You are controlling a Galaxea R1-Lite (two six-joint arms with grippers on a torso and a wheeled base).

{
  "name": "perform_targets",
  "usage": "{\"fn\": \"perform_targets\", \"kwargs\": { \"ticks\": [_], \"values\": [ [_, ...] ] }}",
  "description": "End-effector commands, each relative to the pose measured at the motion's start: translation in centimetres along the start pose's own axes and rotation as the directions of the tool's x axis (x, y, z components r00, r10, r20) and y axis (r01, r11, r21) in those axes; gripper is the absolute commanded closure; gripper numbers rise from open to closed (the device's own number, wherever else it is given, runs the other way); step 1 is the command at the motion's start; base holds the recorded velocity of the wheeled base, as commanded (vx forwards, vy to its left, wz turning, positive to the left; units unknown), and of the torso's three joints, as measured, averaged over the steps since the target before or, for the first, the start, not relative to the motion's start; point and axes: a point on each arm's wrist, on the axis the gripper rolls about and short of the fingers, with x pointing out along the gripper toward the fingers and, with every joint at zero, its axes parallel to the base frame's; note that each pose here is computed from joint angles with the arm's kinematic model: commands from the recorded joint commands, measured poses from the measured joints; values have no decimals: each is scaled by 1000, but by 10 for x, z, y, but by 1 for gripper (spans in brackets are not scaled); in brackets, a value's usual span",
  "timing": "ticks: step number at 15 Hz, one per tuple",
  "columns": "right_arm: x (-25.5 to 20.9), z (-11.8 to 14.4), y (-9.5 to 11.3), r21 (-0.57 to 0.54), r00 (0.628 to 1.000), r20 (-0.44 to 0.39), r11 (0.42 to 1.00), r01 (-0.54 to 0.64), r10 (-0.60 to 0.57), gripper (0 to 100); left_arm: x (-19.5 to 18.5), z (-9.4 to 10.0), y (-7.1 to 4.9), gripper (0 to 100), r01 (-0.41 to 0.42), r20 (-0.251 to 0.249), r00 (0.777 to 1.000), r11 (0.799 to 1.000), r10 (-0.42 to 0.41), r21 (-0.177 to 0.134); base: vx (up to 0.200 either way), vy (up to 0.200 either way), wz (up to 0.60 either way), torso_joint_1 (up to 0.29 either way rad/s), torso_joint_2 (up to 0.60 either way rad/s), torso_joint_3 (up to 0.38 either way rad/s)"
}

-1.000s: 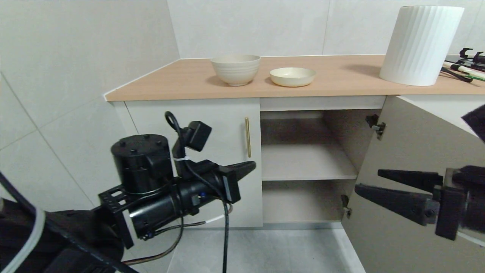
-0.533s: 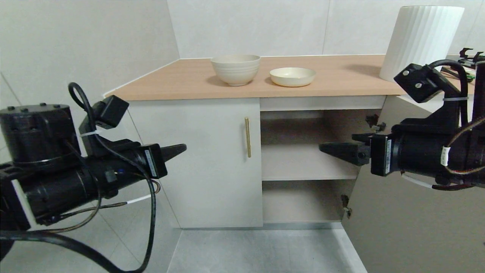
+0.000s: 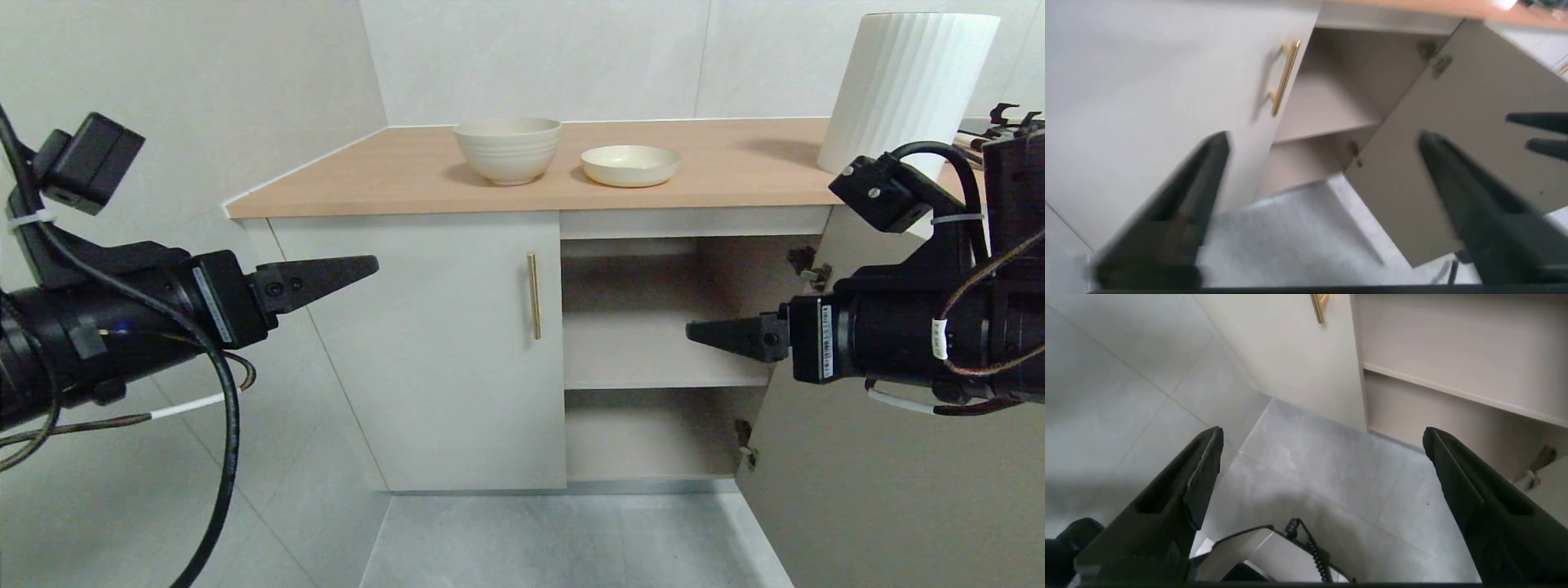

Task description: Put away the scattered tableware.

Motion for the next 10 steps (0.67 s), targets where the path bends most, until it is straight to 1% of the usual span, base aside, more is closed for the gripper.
{"fn": "perform_targets", "kwargs": {
  "ticks": [1, 5, 7, 8, 10],
  "values": [
    [3, -1, 0, 0, 1000, -7, 1000, 1, -1, 0, -10, 5, -4, 0, 11, 34, 999, 1000, -11, 9, 0, 0, 0, 0, 0, 0],
    [2, -1, 0, 2, 1000, -2, 1000, 3, -3, 0, -12, 5, -5, 0, 9, 35, 999, 1000, -10, 12, 0, 0, 0, 0, 0, 0],
    [2, 0, 0, 2, 1000, 1, 1000, 2, -2, 0, -10, 4, -4, 0, 3, 27, 1000, 1000, -4, 31, 0, 0, 0, 0, 0, 0],
    [2, -1, 0, 2, 1000, -2, 1000, 3, -3, 0, -10, 4, -4, 0, 3, 27, 1000, 999, -4, 36, 0, 0, 0, 0, 0, 0],
    [4, -2, -1, 2, 1000, -8, 1000, 4, -4, 0, -11, 4, -4, 0, 4, 29, 1000, 999, -5, 36, 200, 0, 0, 0, 2, -2]
  ]
}}
